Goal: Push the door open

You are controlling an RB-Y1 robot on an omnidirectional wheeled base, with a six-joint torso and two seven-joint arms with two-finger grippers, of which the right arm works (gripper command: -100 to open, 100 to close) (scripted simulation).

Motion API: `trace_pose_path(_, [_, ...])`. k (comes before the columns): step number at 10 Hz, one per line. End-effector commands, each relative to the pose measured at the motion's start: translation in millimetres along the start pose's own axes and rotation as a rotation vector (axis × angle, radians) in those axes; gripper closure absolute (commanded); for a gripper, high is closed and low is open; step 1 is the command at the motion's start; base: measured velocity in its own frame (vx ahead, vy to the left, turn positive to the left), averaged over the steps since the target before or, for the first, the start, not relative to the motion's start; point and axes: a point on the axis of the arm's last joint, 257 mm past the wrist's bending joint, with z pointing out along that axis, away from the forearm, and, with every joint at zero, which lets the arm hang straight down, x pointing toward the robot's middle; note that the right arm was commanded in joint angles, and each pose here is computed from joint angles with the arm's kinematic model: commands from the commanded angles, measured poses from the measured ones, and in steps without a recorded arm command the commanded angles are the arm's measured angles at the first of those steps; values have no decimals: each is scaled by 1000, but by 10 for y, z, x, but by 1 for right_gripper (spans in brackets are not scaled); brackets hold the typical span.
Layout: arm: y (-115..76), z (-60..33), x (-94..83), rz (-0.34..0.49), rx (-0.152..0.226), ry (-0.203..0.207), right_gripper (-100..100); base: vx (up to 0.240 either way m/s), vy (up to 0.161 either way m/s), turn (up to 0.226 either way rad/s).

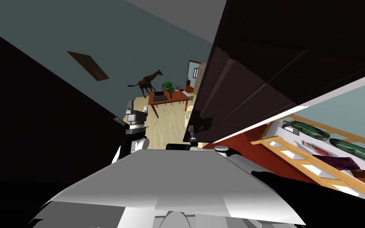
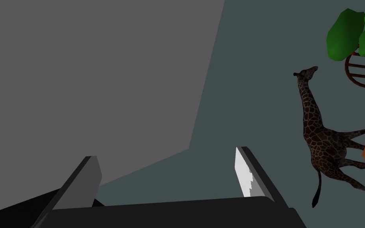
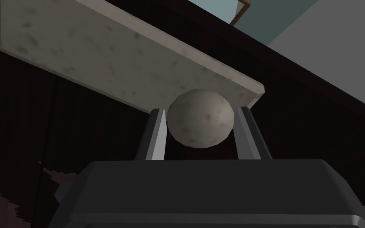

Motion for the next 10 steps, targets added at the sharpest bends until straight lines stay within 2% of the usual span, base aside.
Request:
trace_pose_path(1, [-6,15,-36,45,0,-9,100,48,17,-59])
trace_pose_path(10, [10,27,-26,244,-3,-14,100,42,14,-34])
